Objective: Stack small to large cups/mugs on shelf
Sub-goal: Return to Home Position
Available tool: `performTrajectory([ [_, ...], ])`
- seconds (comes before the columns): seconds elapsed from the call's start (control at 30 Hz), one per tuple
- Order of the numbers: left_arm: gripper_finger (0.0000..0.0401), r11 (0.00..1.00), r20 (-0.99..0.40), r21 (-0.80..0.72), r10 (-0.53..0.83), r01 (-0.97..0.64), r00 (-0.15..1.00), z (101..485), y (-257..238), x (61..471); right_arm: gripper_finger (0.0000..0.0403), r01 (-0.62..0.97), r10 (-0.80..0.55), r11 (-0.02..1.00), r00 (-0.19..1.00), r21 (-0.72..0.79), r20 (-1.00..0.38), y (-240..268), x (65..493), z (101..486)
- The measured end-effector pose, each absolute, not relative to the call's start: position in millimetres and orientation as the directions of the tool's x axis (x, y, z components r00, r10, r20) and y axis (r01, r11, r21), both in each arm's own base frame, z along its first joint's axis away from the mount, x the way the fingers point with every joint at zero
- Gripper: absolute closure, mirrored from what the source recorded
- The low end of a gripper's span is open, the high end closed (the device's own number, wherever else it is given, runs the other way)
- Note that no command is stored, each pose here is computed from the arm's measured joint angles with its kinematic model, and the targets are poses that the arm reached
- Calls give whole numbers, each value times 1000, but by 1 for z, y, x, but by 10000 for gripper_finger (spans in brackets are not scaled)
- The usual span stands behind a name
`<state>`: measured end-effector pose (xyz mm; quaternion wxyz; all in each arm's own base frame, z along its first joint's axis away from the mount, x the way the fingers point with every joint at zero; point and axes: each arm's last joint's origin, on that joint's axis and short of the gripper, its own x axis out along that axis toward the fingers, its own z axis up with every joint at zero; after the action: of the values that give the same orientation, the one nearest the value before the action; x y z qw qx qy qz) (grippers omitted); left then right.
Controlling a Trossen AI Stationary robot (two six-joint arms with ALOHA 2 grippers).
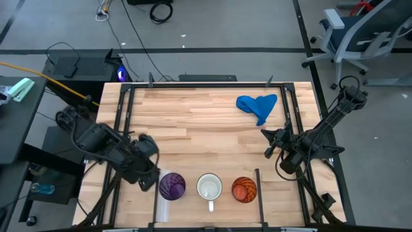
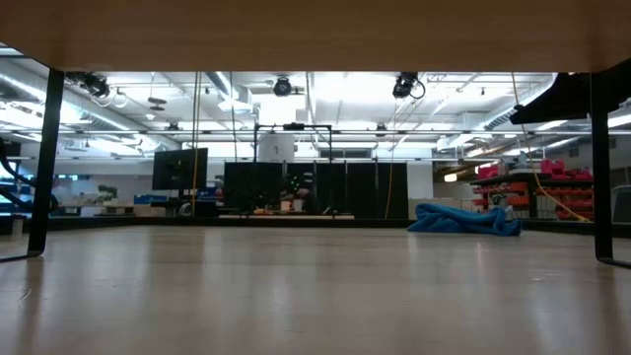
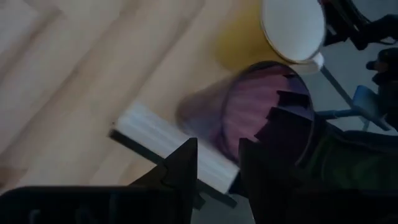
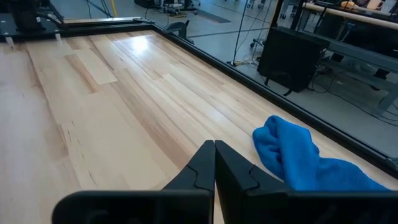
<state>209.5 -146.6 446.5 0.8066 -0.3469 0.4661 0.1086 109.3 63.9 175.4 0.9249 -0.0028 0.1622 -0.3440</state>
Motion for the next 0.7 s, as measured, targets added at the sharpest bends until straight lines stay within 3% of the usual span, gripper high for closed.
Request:
performTrajectory([
  [0.17,282,757,-833,-369,-12,-539,553,454,-127,187,391,633,-634,765,711,-115,-306,64,109,175],
  [0.37,293,839,-718,-277,143,-469,681,468,-107,168,391,632,-632,766,711,-114,-308,64,109,175],
  [0.53,301,905,-595,-51,313,-423,741,477,-96,161,391,630,-629,769,711,-114,-316,64,109,175],
  [0.7,308,866,-450,174,494,-470,744,481,-89,162,391,630,-629,769,710,-113,-316,64,109,175],
])
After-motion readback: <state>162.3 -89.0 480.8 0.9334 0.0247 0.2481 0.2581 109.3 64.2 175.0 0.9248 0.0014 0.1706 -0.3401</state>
